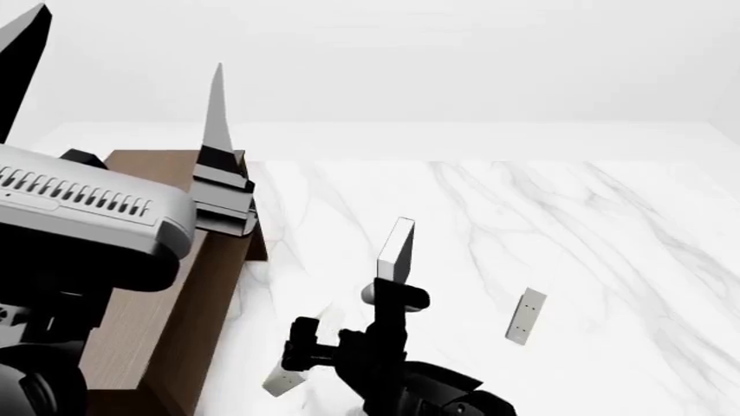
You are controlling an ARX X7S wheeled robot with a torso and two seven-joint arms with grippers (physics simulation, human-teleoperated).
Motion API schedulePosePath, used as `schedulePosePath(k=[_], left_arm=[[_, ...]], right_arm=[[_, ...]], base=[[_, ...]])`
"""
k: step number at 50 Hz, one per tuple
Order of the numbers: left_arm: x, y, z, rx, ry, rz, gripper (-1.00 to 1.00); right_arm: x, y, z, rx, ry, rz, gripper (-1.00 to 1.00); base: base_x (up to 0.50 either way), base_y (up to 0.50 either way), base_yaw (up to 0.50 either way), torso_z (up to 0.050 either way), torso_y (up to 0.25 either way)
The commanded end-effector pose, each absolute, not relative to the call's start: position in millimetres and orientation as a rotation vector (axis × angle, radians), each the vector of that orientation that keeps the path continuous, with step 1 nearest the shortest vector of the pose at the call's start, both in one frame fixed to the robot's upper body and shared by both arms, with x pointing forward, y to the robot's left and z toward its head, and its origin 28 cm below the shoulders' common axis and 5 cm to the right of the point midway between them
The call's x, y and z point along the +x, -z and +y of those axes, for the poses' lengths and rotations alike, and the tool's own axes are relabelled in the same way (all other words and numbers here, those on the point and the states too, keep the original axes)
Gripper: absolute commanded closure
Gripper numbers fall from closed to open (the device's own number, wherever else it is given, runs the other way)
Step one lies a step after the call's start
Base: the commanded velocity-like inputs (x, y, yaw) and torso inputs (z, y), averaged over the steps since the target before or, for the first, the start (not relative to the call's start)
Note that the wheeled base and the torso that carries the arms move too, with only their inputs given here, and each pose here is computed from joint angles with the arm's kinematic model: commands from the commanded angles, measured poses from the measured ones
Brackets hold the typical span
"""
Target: Pick up the book on the right and place it under the cabinet shelf.
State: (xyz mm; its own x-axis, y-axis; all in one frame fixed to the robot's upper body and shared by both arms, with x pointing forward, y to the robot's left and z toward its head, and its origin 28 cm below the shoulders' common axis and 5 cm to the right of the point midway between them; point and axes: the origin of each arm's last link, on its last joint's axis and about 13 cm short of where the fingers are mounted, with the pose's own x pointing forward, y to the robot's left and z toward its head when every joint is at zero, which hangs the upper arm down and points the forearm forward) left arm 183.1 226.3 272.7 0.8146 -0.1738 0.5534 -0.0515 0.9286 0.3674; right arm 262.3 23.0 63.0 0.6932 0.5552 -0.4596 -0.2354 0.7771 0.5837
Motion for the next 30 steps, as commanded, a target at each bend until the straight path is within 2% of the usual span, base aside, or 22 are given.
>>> schedulePosePath(k=[1,16,30], left_arm=[[182,-273,227,0.377,0.066,-0.621,-1.00],[180,-272,229,0.374,0.060,-0.621,-1.00],[181,-272,228,0.374,0.070,-0.622,-1.00]], right_arm=[[264,-70,19,0.465,-0.463,0.624,-1.00],[255,-82,-5,0.268,-0.440,0.540,-1.00],[244,-115,-33,0.143,-0.425,0.440,-1.00]], base=[[0.00,0.00,0.00,0.000,0.000],[0.00,0.00,0.00,0.000,0.000],[0.00,0.00,0.00,0.000,0.000]])
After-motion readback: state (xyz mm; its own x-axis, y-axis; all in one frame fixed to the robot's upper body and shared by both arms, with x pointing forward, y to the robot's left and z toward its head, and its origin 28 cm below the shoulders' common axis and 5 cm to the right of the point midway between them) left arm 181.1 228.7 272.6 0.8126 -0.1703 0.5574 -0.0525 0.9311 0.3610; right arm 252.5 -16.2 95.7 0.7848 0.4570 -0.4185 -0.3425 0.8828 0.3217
